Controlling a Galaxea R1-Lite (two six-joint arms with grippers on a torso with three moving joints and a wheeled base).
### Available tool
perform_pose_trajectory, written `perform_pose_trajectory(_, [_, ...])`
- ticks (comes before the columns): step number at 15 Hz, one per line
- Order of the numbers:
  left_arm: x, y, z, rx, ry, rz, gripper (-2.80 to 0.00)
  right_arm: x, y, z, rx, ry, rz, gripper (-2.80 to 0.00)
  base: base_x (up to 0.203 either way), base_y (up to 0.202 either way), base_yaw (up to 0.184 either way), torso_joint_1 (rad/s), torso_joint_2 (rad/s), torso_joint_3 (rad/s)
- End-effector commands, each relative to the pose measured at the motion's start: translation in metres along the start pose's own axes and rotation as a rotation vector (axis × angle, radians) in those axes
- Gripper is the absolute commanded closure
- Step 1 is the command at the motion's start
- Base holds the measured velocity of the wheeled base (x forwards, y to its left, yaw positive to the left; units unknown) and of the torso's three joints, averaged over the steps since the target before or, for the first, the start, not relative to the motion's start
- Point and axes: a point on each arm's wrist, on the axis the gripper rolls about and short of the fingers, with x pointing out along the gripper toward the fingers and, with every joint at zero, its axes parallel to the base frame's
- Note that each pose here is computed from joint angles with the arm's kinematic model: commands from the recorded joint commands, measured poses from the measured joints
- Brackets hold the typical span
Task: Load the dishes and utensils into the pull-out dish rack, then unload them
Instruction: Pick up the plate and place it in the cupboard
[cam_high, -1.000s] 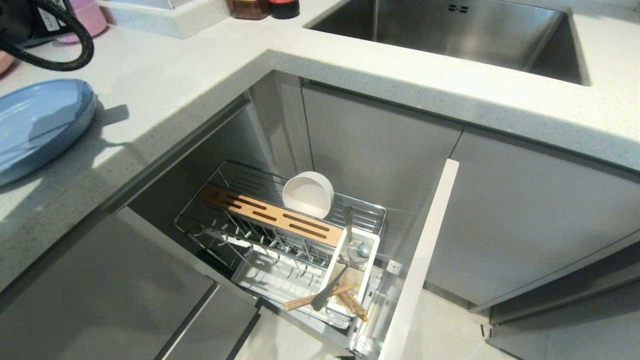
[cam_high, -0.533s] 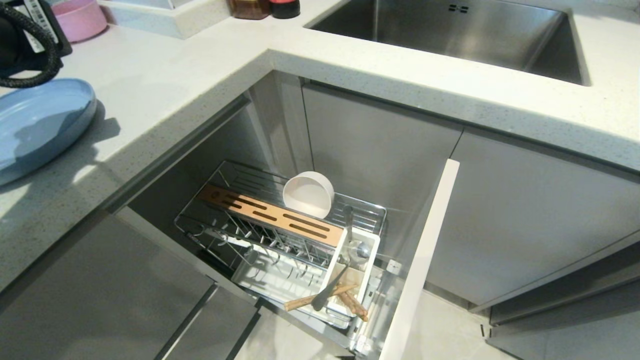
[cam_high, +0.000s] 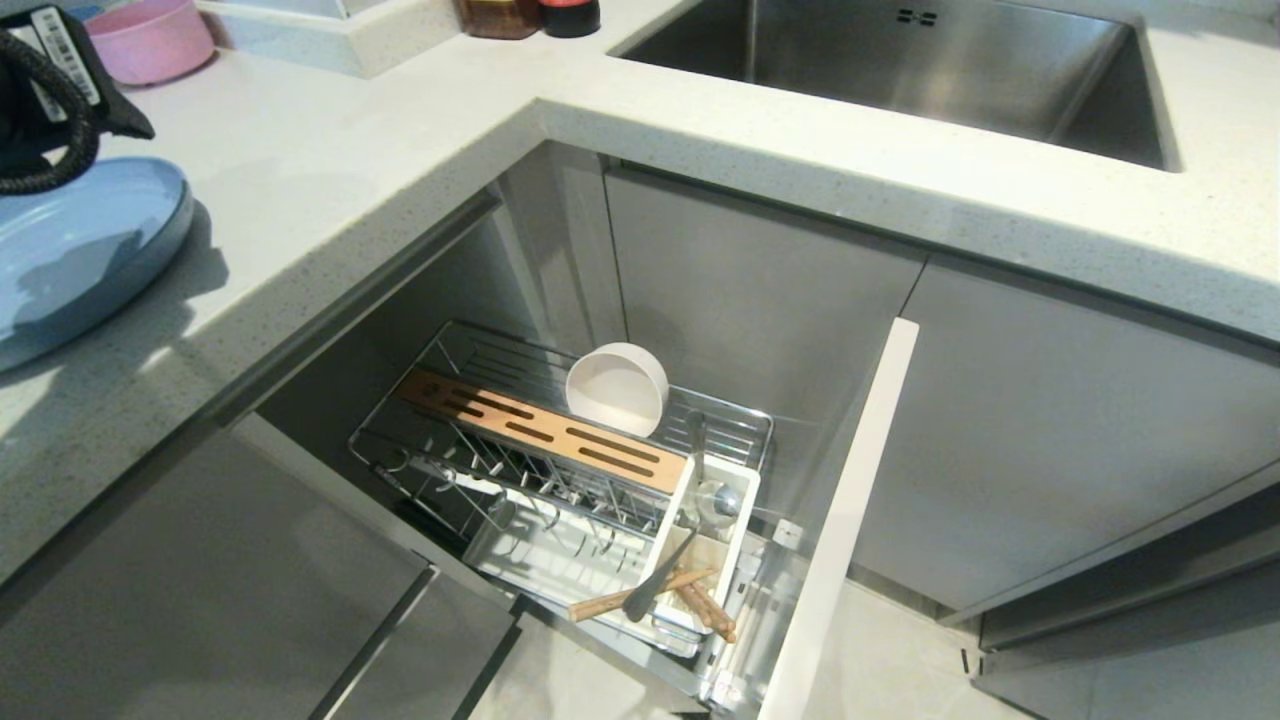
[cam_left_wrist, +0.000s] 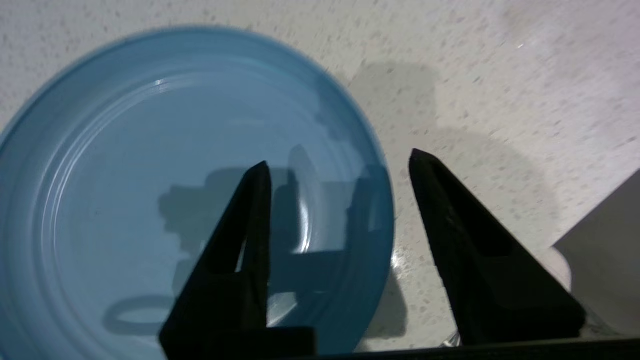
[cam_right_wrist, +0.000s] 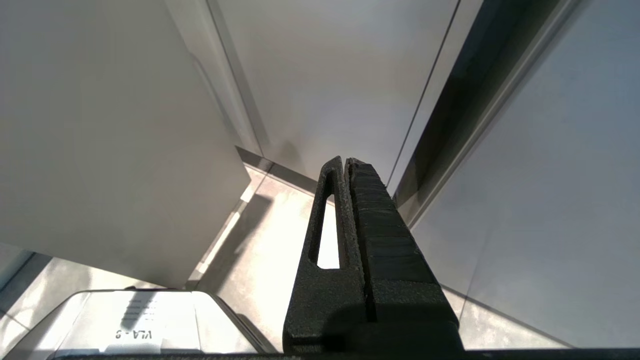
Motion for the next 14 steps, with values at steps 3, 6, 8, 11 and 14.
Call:
perform_pose_trajectory(3, [0.016,-0.008,-0.013,-0.008,0.082,0.038,-2.80,0.000,0.000,0.000,0.000,0.002,0.001,0.00,0.000,0.000,0.000,0.000,0.00,0.000])
perform_pose_trajectory(6, [0.024,-0.014,-0.017,-0.034,0.102,0.049,-2.80,0.000,0.000,0.000,0.000,0.002,0.001,0.00,0.000,0.000,0.000,0.000,0.00,0.000])
perform_pose_trajectory(8, [0.026,-0.015,-0.018,-0.035,0.105,0.052,-2.80,0.000,0.000,0.000,0.000,0.002,0.001,0.00,0.000,0.000,0.000,0.000,0.00,0.000])
perform_pose_trajectory(11, [0.029,-0.017,-0.019,-0.043,0.109,0.057,-2.80,0.000,0.000,0.000,0.000,0.002,0.001,0.00,0.000,0.000,0.000,0.000,0.00,0.000])
perform_pose_trajectory(14, [0.033,-0.018,-0.020,-0.043,0.112,0.066,-2.80,0.000,0.000,0.000,0.000,0.002,0.002,0.00,0.000,0.000,0.000,0.000,0.00,0.000])
